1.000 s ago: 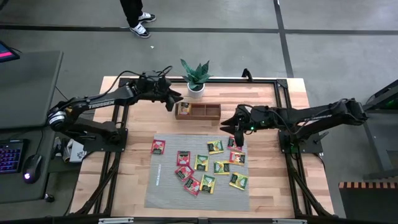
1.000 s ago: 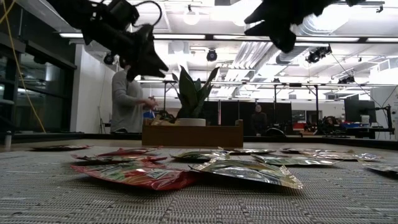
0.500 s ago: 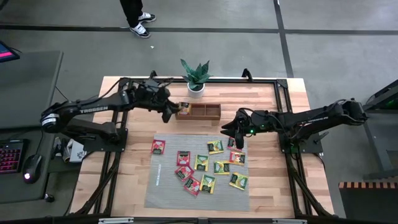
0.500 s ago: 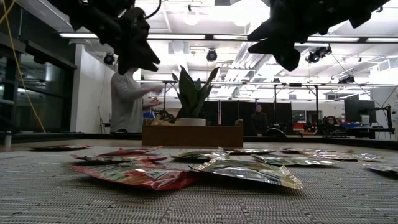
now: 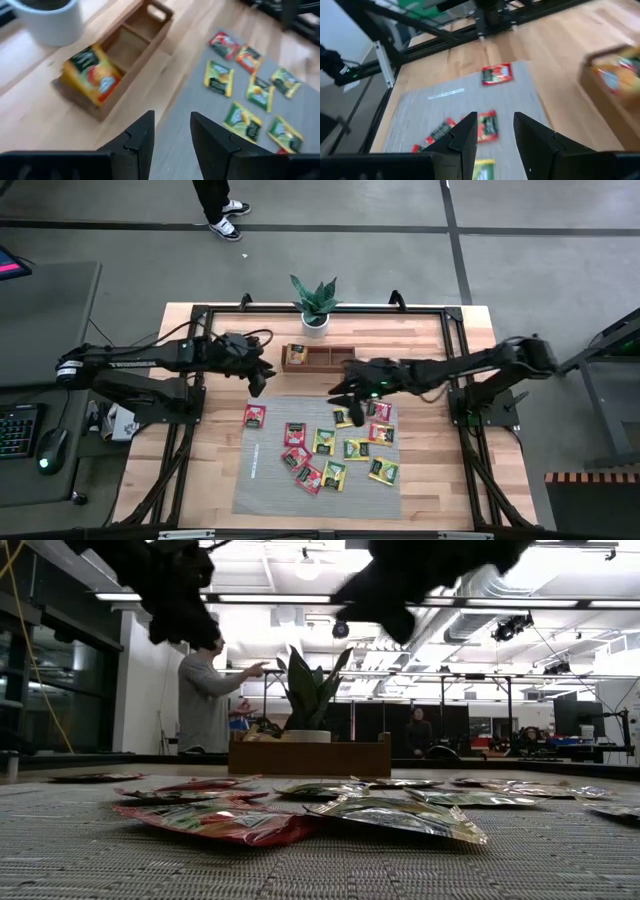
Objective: Pick & Place Tea
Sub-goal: Put the red tea bag into the middle section of the wooden organizer
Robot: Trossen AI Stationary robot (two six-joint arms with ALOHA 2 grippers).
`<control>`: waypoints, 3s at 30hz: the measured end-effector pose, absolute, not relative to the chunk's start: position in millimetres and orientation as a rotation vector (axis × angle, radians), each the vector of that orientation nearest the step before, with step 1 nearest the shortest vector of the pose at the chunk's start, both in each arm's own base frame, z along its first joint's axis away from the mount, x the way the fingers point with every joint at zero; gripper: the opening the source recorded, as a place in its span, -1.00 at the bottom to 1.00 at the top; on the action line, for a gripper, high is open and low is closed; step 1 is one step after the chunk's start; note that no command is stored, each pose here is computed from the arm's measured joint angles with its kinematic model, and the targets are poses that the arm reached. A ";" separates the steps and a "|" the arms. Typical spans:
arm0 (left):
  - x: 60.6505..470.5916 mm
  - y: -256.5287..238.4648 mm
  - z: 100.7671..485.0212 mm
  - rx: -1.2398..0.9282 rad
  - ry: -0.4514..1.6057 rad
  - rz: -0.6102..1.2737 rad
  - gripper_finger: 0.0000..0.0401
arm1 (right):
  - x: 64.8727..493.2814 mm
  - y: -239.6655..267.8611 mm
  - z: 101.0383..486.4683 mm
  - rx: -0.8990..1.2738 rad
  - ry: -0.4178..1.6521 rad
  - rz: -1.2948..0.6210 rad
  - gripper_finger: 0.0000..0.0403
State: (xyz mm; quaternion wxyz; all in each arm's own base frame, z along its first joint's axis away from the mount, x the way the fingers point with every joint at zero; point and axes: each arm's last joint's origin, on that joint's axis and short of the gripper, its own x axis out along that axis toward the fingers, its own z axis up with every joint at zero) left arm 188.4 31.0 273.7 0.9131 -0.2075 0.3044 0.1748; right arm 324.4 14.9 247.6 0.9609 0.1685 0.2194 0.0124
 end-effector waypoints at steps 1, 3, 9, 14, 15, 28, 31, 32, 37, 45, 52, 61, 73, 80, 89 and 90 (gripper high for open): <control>184.5 28.5 274.2 -0.427 0.634 0.381 -0.38 | 335.0 15.1 248.5 0.332 0.455 0.042 -0.38; 176.8 24.0 274.8 -0.428 0.648 0.424 -0.38 | 355.3 14.7 248.4 0.308 0.487 0.073 -0.38; 142.2 9.1 277.5 -0.435 0.681 0.518 -0.38 | 405.9 8.8 245.4 0.257 0.557 0.119 -0.39; 113.9 -1.5 264.8 -0.519 0.583 0.502 -0.38 | 433.4 1.5 242.1 0.239 0.551 0.138 -0.52; 109.6 -3.2 259.5 -0.544 0.572 0.498 -0.38 | 437.7 -0.1 242.8 0.237 0.545 0.152 -0.58; 85.3 -13.4 224.1 -0.654 0.496 0.424 -0.38 | 492.1 -5.6 213.6 0.206 0.538 0.202 -0.99; 85.0 -13.5 224.2 -0.638 0.498 0.419 -0.38 | 511.1 -5.3 196.8 0.233 0.551 0.201 -0.99; 85.0 -13.5 224.2 -0.638 0.497 0.418 -0.38 | 517.6 -5.4 191.9 0.253 0.552 0.199 -0.99; 84.8 -13.4 223.9 -0.633 0.501 0.421 -0.38 | 542.8 -6.7 163.9 0.316 0.609 0.195 -1.00; 83.9 -13.1 222.8 -0.626 0.514 0.426 -0.38 | 556.4 -6.6 130.0 0.360 0.675 0.179 -1.00; 83.9 -13.1 222.8 -0.627 0.514 0.426 -0.38 | 556.4 -9.7 118.7 0.368 0.695 0.138 -1.00; 83.9 -13.1 222.8 -0.627 0.515 0.424 -0.38 | 558.9 -16.7 121.3 0.359 0.649 0.102 -1.00; 83.9 -13.1 222.8 -0.627 0.515 0.424 -0.38 | 559.0 -18.8 121.3 0.326 0.643 0.085 -1.00; 84.0 -13.2 222.7 -0.628 0.515 0.425 -0.38 | 560.5 -18.8 111.0 0.325 0.643 0.096 -1.00; 84.0 -13.2 222.8 -0.632 0.515 0.425 -0.38 | 559.8 -17.9 99.3 0.346 0.682 0.095 -1.00; 84.0 -13.2 222.9 -0.633 0.516 0.423 -0.38 | 559.1 -18.0 97.9 0.355 0.696 0.091 -1.00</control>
